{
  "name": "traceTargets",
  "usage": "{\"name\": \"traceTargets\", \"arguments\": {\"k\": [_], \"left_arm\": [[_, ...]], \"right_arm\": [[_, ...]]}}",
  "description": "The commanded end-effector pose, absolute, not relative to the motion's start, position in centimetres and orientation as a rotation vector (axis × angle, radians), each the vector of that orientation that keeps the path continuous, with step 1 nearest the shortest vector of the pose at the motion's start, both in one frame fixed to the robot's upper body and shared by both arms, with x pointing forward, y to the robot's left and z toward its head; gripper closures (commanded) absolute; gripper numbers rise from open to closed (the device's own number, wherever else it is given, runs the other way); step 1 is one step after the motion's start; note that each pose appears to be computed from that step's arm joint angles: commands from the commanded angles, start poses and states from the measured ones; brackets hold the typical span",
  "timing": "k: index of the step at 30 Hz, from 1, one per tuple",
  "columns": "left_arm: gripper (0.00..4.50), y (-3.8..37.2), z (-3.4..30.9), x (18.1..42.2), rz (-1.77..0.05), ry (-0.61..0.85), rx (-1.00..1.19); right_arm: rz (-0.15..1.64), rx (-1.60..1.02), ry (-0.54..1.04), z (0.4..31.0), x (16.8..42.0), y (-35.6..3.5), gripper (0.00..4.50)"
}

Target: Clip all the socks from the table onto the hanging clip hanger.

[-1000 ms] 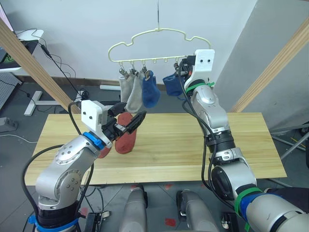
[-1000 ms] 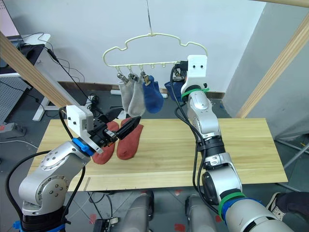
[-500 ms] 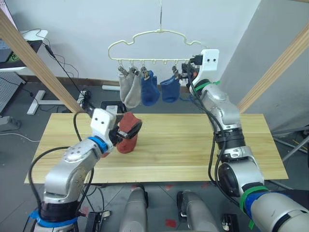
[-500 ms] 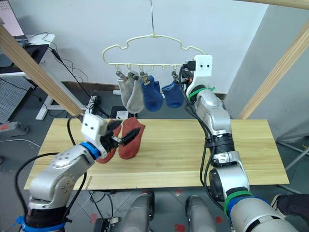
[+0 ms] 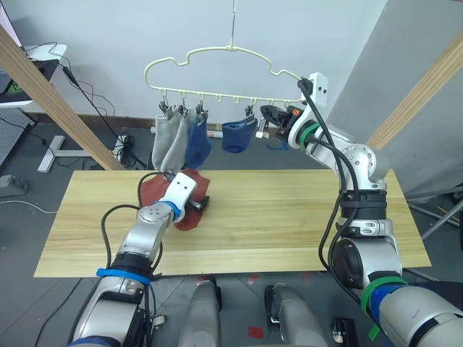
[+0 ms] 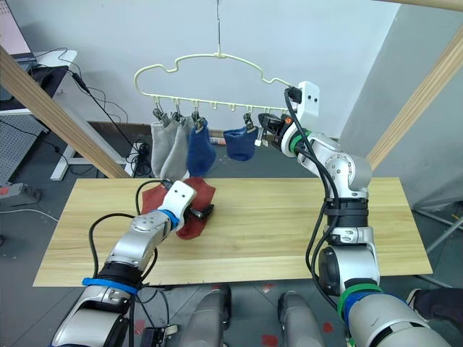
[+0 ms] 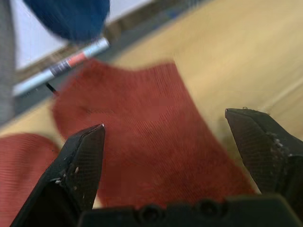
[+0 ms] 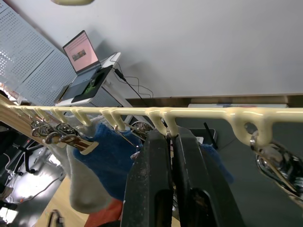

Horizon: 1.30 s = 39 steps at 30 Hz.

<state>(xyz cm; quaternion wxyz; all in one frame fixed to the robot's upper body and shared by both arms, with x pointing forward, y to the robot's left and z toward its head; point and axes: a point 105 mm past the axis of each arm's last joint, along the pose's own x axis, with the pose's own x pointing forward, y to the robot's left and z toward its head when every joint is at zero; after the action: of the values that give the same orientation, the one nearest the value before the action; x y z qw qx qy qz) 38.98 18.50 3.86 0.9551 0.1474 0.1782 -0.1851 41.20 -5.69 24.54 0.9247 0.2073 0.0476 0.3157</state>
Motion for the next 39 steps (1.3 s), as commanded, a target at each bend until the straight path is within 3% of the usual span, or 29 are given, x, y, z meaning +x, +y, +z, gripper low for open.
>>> {"name": "traceTargets", "arguments": {"k": [1,12,18,22,25,29,39], "left_arm": [[0.38,19.0,2.4,38.8,-0.391,0.427,0.324],[2.76,17.8,3.1,38.0,-0.475,0.389,0.282],[4.39,16.5,4.5,37.1,-0.529,0.317,0.213],[4.48,14.8,6.9,36.3,-0.587,0.204,0.114],[4.48,12.5,10.8,34.8,-0.707,0.04,-0.027],[4.48,10.5,14.9,32.8,-0.816,-0.149,-0.037],[4.48,7.5,17.3,31.1,-0.876,-0.257,-0.036]], "right_arm": [[0.639,0.428,0.106,24.4,40.8,-5.8,4.5],[0.619,0.425,0.104,24.2,40.9,-6.2,4.5],[0.606,0.414,0.112,23.8,41.0,-6.7,4.5],[0.599,0.402,0.124,23.4,41.2,-7.3,4.5],[0.59,0.43,0.152,23.2,41.2,-8.0,4.5],[0.567,0.494,0.224,22.7,41.1,-8.8,4.5],[0.527,0.768,0.373,22.9,40.4,-9.0,4.5]]}}
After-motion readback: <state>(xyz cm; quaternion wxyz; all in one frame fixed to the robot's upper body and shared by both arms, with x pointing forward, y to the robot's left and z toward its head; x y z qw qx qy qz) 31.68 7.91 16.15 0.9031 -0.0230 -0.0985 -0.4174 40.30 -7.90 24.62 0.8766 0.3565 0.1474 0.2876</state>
